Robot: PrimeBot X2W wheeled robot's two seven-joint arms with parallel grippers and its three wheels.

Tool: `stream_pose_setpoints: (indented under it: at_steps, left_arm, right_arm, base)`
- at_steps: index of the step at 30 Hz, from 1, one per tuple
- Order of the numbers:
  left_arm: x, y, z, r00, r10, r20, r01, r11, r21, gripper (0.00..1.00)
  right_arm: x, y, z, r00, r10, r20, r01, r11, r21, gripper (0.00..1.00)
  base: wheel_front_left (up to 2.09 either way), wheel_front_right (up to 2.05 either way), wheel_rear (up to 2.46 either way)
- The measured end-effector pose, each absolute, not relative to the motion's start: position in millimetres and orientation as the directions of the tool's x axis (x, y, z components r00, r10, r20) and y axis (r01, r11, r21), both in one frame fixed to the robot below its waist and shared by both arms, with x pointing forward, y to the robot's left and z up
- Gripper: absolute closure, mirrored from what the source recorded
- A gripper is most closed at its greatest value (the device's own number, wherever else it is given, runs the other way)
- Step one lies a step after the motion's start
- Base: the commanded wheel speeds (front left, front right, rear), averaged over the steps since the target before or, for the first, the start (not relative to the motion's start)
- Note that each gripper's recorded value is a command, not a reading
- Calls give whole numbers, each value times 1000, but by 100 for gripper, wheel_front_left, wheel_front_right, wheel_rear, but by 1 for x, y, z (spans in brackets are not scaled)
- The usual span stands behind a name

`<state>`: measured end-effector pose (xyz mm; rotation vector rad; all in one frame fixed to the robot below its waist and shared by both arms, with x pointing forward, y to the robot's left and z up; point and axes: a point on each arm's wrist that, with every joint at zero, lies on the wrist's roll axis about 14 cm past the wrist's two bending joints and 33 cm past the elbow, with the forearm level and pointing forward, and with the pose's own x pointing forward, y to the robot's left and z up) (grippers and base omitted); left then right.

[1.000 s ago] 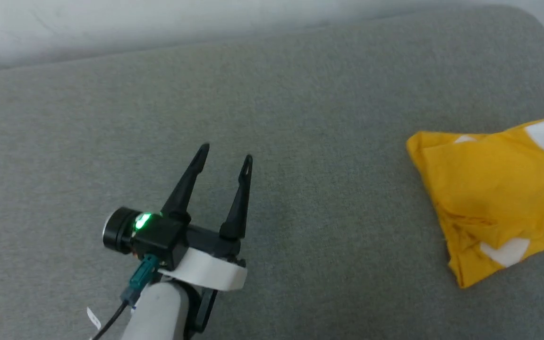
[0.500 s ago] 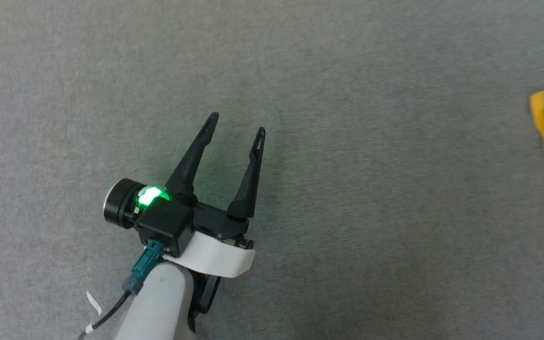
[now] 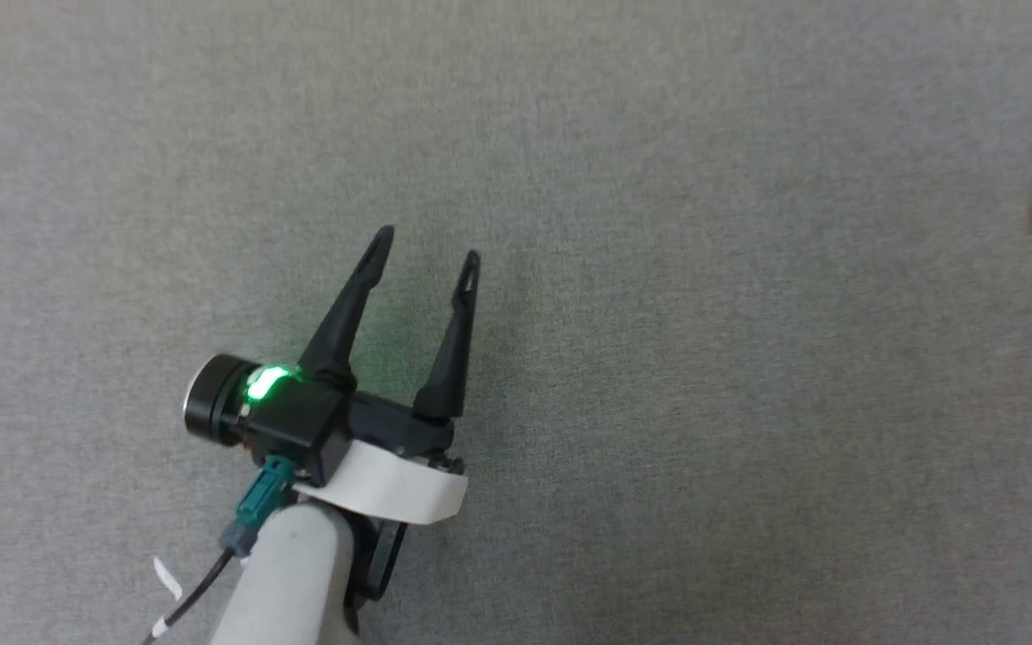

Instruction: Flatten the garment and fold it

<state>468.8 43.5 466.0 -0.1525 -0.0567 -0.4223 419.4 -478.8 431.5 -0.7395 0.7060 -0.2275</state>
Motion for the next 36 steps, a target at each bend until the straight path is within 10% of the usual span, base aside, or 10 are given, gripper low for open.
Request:
stream_pose_setpoints:
  at_steps: [12, 21, 36]
  left_arm:
    - [432, 82, 514, 948, -280, 151, 300, 945, -132, 0]
    - [401, 135, 546, 971, -109, 211, 128, 989, -75, 0]
    - [355, 173, 545, 980, 14, 200, -10, 1000, -20, 0]
  right_arm:
    - [457, -405, 563, 975, -204, -93, 113, 807, -580, 0]
    - [428, -311, 619, 970, -47, 239, 124, 939, -320, 0]
    - [386, -202, 556, 979, 33, 202, -24, 999, -48, 0]
  base:
    - [0, 0, 0]
    - [0, 0, 0]
    - [0, 0, 0]
